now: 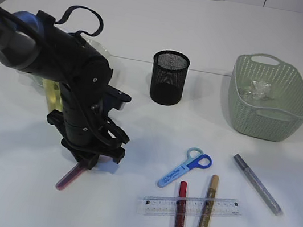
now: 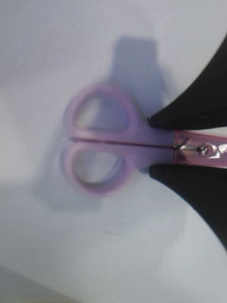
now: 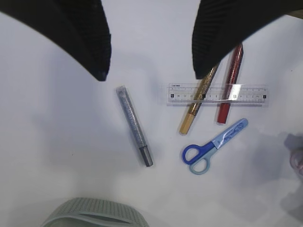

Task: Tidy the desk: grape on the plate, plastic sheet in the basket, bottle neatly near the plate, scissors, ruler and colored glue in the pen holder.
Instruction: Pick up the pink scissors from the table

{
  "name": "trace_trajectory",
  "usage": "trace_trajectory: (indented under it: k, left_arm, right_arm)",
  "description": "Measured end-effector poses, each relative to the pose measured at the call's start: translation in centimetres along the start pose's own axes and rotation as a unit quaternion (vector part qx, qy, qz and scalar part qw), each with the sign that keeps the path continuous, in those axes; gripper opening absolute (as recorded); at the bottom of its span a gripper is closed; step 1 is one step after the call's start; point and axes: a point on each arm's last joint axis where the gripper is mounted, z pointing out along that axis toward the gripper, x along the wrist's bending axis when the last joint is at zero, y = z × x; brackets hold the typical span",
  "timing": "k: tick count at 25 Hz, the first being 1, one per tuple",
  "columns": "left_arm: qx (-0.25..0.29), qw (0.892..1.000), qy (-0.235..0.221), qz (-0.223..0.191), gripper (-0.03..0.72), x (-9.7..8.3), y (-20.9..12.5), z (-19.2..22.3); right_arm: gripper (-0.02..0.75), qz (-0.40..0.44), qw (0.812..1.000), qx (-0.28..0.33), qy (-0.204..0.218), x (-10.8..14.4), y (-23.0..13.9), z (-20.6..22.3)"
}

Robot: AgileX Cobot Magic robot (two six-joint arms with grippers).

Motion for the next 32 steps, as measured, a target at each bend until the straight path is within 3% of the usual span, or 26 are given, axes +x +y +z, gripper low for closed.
trace_trajectory:
  k: [11, 32]
  left_arm:
    - [0.001, 1.000, 0.001, -0.001, 0.135, 0.2, -0.3, -0.8]
    - [-0.078, 0.997, -0.020, -0.008, 0.135, 0.6, 0.1, -6.6]
  right_arm:
    - [0.438, 0.000, 1.000, 0.000, 0.000, 0.0, 0.0, 0.0]
    - [0.439, -0.001, 1.000, 0.000, 0.000, 0.0, 0.0, 0.0]
